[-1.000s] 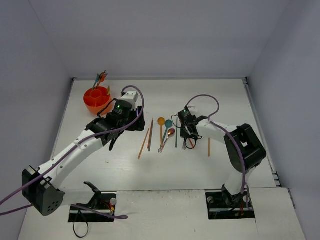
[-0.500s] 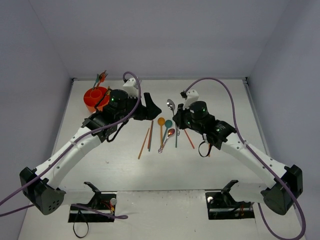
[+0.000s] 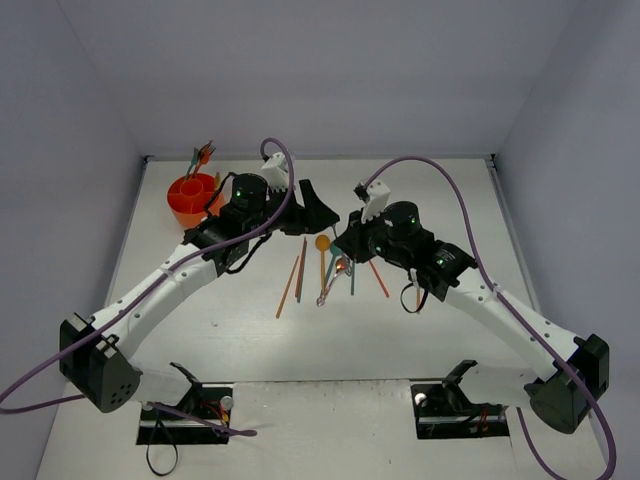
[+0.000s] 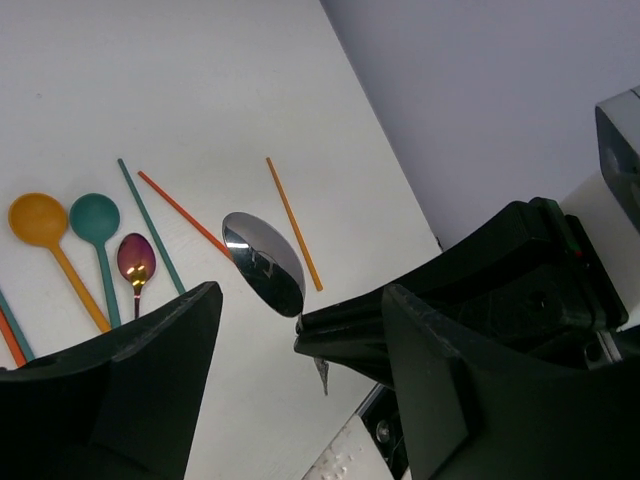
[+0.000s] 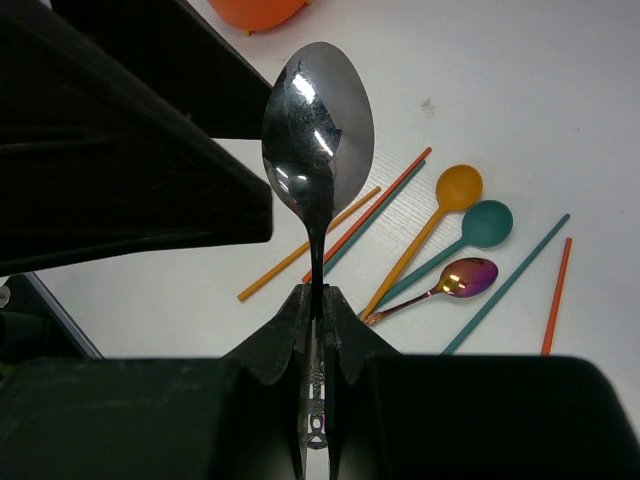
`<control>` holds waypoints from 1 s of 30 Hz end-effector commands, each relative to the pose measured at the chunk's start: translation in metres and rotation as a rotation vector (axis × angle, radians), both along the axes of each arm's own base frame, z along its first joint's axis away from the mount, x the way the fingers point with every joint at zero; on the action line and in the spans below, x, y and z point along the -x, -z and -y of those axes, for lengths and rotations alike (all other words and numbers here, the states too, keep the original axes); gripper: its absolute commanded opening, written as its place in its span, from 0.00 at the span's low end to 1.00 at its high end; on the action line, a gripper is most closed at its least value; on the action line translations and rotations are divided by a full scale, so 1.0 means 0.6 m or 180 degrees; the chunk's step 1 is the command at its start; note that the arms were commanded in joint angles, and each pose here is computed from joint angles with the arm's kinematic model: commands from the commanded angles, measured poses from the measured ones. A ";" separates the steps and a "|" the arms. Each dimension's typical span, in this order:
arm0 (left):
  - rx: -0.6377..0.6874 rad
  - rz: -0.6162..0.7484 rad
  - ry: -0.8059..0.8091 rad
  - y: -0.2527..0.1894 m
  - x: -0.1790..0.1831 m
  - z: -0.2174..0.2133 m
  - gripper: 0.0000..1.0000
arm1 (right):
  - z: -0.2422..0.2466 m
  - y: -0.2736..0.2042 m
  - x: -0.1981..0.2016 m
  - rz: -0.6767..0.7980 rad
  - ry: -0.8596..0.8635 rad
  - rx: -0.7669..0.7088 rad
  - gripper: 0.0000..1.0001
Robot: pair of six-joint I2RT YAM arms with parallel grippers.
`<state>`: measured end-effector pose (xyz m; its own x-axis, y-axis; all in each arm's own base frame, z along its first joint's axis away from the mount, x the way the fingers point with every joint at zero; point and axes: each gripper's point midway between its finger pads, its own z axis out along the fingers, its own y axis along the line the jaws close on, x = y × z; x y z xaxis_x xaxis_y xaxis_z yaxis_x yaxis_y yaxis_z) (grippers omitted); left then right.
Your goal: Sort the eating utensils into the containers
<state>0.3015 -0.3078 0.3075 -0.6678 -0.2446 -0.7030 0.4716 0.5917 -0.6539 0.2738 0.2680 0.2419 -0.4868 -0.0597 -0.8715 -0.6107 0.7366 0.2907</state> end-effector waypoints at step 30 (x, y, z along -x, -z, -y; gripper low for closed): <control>0.0082 0.0685 -0.0836 -0.085 -0.136 -0.184 0.00 | -0.011 -0.034 -0.025 0.0312 0.0040 -0.0154 0.63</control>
<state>0.3670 -0.2445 0.3104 -0.5867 -0.4318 -0.6851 0.3536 0.6245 -0.6964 0.2794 0.2760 0.2471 -0.4558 -0.0518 -0.8886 -0.6365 0.7169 0.2847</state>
